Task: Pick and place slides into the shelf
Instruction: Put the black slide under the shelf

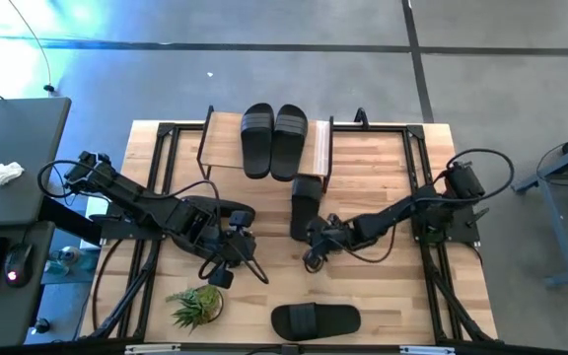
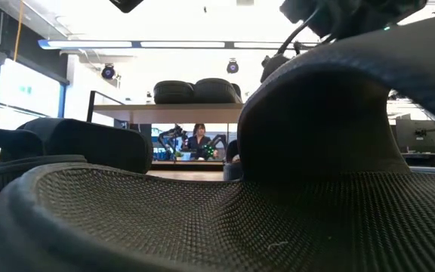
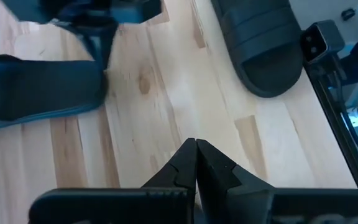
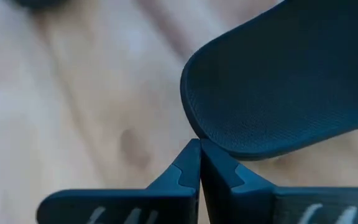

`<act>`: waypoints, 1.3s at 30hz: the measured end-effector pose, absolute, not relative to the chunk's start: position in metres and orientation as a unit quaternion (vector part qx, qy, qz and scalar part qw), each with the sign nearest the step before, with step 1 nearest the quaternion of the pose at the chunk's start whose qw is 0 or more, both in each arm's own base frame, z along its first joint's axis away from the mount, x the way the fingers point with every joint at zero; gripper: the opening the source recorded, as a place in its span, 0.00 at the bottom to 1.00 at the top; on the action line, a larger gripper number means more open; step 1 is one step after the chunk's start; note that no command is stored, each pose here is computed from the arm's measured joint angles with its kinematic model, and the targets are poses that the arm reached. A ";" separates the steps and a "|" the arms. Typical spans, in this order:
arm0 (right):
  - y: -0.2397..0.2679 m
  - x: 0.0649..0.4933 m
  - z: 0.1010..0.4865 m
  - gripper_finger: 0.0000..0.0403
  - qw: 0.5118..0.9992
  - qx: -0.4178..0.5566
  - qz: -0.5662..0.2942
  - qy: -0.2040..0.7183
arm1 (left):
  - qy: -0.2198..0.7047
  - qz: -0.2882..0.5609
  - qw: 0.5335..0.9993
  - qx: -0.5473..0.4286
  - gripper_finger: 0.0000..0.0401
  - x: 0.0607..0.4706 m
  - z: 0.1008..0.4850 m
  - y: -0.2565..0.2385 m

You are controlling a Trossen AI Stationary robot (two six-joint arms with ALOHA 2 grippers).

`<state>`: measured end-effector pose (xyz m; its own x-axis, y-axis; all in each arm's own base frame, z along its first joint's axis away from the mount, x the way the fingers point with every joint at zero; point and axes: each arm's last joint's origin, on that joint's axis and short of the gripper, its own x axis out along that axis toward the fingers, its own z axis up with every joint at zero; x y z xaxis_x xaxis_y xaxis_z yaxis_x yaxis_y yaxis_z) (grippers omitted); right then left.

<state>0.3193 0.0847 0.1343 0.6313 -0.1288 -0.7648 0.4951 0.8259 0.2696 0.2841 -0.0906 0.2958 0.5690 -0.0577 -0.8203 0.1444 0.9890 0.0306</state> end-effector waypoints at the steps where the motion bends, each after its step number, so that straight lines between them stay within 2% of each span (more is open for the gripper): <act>1: 0.080 0.320 0.134 0.00 0.872 0.234 -0.189 0.386 | 0.462 -0.057 0.884 0.047 0.00 0.284 0.296 -0.090; 20: 0.016 0.329 0.135 0.00 0.850 0.254 -0.315 0.336 | 0.471 -0.056 0.879 0.050 0.00 0.282 0.295 -0.090; 39: 0.007 0.322 0.133 0.00 0.823 0.263 -0.385 0.326 | 0.484 -0.047 0.872 0.057 0.00 0.280 0.293 -0.089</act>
<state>0.3224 0.0070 0.1327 0.4912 -0.4613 -0.7389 0.8042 0.5661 0.1811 0.2796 -0.0886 0.2929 0.5268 -0.0267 -0.8496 0.1375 0.9890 0.0542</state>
